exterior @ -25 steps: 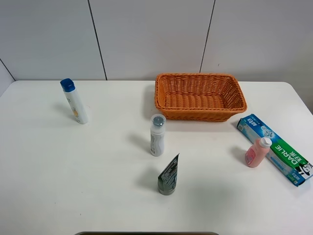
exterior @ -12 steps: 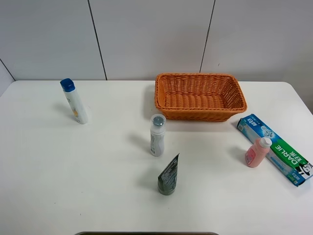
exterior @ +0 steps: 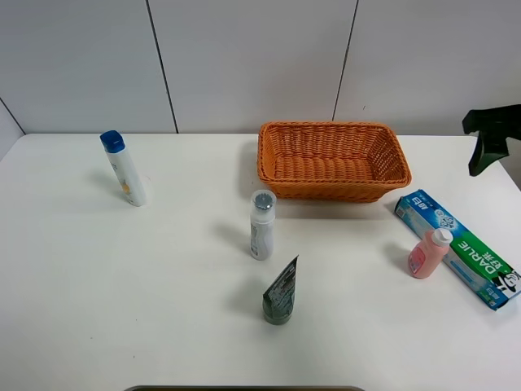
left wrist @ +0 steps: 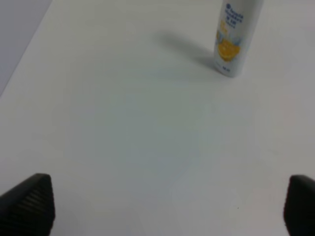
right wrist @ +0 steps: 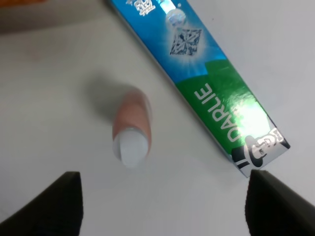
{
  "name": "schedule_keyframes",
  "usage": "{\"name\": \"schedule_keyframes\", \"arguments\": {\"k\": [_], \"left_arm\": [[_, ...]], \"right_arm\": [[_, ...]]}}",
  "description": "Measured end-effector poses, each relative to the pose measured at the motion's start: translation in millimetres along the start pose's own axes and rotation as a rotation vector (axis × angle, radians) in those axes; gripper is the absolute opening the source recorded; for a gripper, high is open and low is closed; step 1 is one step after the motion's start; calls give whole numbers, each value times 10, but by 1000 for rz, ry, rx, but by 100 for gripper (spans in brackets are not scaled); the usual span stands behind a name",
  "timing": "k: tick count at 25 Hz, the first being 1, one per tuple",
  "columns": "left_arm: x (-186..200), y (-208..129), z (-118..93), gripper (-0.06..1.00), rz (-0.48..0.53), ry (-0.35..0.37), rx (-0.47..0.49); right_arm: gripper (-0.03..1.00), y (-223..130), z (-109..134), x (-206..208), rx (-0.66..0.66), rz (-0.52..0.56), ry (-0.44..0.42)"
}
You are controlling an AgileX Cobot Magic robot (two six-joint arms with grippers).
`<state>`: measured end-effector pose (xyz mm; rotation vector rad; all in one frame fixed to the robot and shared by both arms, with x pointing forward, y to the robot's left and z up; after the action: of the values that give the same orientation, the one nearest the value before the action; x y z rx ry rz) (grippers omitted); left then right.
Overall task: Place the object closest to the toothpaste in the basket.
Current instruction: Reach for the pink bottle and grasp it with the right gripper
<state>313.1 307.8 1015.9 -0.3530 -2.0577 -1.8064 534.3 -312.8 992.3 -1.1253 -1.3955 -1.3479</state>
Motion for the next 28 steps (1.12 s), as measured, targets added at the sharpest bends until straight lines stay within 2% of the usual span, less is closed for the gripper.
{"name": "schedule_keyframes", "arguments": {"k": [8,14,21,28], "left_arm": [[0,0,0,94,0,0,0],[0,0,0,94,0,0,0],[0,0,0,94,0,0,0],[0,0,0,94,0,0,0]], "right_arm": [[71,3,86,-481,34,156,47],[71,-232,103,-703,57,246,56],[71,-345,137,-995,65,218,67],[71,-224,208,-1181,80,150,103]]}}
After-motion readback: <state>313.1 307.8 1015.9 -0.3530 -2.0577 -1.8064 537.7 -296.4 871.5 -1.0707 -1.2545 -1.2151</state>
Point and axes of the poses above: a point on each arm's last joint axis where the gripper is mounted, x pointing back along that axis away from the gripper, z along the wrist's bending axis when the last joint is at zero, y = z × x, the point moved 9 cm from there along -x, pointing out along that axis toward the gripper, and after that the axes turned 8 degrees about x, right-handed, at the moved point
